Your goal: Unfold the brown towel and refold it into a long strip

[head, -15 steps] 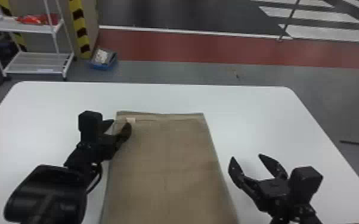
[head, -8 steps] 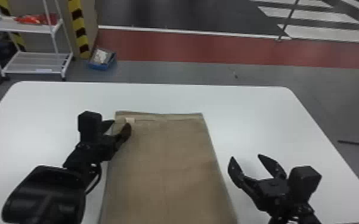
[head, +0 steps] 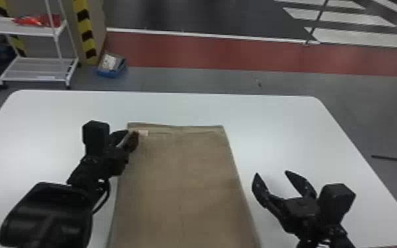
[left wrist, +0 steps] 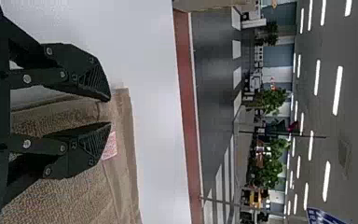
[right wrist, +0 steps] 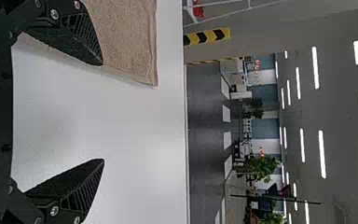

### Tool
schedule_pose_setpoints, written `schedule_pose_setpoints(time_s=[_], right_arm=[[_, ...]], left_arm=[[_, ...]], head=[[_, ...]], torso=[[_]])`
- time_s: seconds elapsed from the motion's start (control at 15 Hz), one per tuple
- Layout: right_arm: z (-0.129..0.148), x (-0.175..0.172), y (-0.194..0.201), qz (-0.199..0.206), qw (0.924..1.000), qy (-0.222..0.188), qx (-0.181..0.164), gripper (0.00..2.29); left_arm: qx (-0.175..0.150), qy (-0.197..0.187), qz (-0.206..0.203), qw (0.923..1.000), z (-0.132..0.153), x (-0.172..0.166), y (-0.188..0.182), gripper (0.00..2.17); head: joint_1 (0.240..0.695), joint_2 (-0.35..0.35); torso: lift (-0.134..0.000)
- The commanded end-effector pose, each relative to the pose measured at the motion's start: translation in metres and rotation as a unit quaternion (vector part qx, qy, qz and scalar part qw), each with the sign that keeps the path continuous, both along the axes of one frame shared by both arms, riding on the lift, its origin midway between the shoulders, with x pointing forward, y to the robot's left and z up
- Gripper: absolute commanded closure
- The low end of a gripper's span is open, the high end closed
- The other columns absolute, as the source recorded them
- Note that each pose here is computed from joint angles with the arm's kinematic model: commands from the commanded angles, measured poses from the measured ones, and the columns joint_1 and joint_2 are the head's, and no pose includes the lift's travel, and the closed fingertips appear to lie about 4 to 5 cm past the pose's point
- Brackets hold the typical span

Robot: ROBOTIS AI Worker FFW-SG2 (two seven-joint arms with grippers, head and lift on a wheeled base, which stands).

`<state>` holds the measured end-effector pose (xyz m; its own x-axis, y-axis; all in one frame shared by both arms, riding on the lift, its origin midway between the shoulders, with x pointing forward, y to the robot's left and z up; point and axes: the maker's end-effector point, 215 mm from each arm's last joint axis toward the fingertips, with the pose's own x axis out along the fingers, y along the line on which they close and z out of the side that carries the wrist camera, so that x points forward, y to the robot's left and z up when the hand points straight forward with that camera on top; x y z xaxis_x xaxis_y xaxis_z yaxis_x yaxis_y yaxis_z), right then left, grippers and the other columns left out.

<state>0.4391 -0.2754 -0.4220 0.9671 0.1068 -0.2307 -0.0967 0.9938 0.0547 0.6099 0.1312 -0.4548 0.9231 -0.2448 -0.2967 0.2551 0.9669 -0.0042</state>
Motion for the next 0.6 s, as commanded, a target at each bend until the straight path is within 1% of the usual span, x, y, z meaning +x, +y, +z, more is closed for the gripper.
schedule_pose_setpoints(time_s=[0.0,0.2,0.27,0.33,0.47,0.53], right_arm=[[0.0,0.0,-0.002,-0.002,1.0,0.001,0.002,0.15],[-0.001,-0.001,-0.004,-0.004,1.0,0.002,0.003,0.15],[-0.001,-0.001,-0.005,-0.004,1.0,0.001,0.004,0.15],[0.0,-0.001,-0.005,-0.005,1.0,0.001,0.004,0.15],[0.0,-0.001,-0.006,-0.006,1.0,0.001,0.004,0.15],[0.0,-0.001,-0.006,-0.006,1.0,0.001,0.004,0.15]], left_arm=[[0.001,0.001,-0.004,1.0,0.0,-0.001,-0.002,1.0],[0.004,0.009,-0.008,0.9999,-0.007,-0.005,-0.004,1.02],[0.003,0.008,-0.008,0.9999,-0.005,-0.006,-0.005,1.27],[0.003,0.011,-0.006,0.9999,-0.007,-0.009,-0.004,1.37],[0.001,0.023,-0.008,0.9997,-0.007,-0.016,-0.005,1.37],[-0.002,0.02,-0.01,0.9998,-0.003,-0.021,-0.007,1.37]], head=[[0.695,-0.15],[0.695,-0.157],[0.695,-0.158],[0.695,-0.159],[0.695,-0.16],[0.695,-0.161]], torso=[[-0.123],[-0.123],[-0.123],[-0.123],[-0.123],[-0.123]])
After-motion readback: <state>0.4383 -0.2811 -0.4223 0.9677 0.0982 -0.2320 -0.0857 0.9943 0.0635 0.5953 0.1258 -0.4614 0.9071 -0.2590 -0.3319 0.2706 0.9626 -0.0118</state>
